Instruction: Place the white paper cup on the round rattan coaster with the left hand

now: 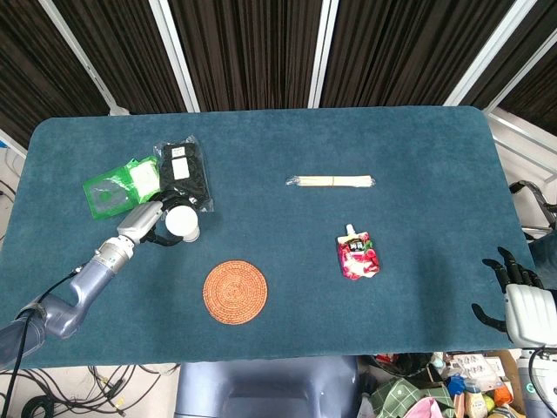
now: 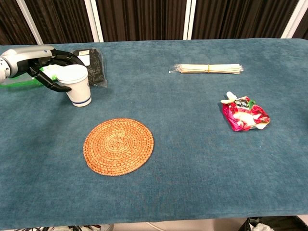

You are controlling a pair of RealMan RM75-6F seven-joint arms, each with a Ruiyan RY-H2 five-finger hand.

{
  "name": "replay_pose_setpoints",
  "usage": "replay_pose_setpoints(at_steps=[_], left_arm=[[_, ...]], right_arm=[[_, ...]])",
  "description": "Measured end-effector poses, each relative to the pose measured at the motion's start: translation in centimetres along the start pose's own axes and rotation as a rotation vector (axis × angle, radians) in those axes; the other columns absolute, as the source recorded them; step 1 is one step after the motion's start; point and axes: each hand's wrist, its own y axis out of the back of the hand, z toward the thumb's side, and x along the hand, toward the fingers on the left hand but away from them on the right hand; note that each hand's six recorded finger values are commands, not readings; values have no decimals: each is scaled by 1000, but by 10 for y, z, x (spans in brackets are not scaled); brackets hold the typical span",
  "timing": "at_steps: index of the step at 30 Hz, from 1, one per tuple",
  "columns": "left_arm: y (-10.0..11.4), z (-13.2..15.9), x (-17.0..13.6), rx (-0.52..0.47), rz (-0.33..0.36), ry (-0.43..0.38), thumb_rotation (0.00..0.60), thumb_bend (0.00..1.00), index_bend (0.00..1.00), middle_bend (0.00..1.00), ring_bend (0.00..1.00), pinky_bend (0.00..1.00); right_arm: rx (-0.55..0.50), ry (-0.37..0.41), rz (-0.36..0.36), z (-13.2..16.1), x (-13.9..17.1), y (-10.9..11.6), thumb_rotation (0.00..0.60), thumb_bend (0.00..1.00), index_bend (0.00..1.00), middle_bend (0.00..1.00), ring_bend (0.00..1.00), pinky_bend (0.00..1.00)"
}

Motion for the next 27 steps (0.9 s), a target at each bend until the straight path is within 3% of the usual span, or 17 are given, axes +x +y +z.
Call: replay_pose_setpoints(at_steps=[27], left_arm=[[4,-1,-5,-8,7,-5,600,275,229,317,0,0]], right_arm=[[5,5,7,1,0,-1,600,131,222,53,187,193]])
